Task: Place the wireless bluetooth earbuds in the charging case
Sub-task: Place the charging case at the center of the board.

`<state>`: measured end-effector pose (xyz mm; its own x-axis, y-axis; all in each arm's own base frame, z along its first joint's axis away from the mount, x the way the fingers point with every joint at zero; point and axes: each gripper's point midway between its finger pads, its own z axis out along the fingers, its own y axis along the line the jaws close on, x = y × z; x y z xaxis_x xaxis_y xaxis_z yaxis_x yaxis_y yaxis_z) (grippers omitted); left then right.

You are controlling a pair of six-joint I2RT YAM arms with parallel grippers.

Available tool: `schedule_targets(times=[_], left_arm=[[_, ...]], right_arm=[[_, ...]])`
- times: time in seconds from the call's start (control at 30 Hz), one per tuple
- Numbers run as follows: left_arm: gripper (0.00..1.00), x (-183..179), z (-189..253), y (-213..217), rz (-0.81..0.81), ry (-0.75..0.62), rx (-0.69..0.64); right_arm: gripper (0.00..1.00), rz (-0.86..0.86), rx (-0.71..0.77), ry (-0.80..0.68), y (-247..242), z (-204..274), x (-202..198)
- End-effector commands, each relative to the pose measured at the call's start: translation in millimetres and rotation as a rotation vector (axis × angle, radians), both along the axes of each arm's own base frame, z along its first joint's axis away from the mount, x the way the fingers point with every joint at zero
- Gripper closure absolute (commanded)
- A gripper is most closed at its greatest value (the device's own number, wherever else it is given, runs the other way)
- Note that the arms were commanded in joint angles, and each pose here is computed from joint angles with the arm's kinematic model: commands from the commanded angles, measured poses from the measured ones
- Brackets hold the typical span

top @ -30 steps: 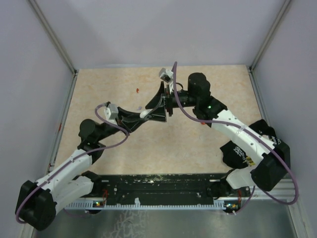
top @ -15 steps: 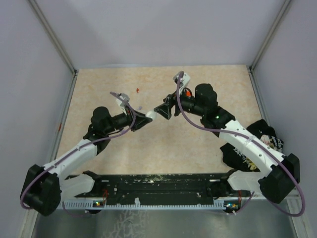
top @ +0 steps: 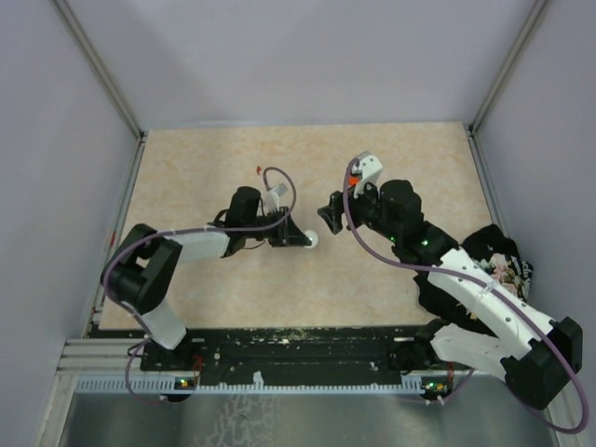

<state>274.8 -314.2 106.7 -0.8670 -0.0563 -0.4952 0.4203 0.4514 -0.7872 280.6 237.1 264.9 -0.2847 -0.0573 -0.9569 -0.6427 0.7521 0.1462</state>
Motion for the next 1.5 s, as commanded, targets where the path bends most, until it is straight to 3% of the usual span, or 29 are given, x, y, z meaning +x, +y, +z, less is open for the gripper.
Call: schedule_targets(times=[0.0,0.33,0.57,0.87,0.97,1.23,1.47], left_arm=[[0.97,-1.7,-12.7,-28.6,-0.056,0.083,0.007],[0.86,-0.8,-83.2,-42.3,-0.04,0.227,0.202],[0.72,-2.8,-97.7,-36.7,-0.007,0.235,0.309],[0.53,3.2,-87.3,-14.3,0.077,0.169,0.402],[0.37,7.5,-74.0,-4.7,0.125,0.113,0.414],[0.34,27.3,-38.3,32.7,0.24,-0.071,0.515],[0.3,44.3,-2.9,80.2,0.366,-0.215,0.622]], right_arm=[[0.26,-0.061,-0.027,-0.075,-17.9,12.3,4.3],[0.25,-0.07,-0.071,-0.068,-27.5,-3.2,-1.5],[0.24,-0.096,-0.109,-0.066,-33.1,-11.5,2.5],[0.18,-0.148,-0.15,-0.04,-38.4,-17.2,12.2],[0.16,-0.177,-0.162,-0.039,-41.6,-17.9,17.0],[0.09,-0.263,-0.237,-0.041,-53.0,-24.8,37.2],[0.04,-0.366,-0.298,0.047,-74.1,-53.6,76.5]])
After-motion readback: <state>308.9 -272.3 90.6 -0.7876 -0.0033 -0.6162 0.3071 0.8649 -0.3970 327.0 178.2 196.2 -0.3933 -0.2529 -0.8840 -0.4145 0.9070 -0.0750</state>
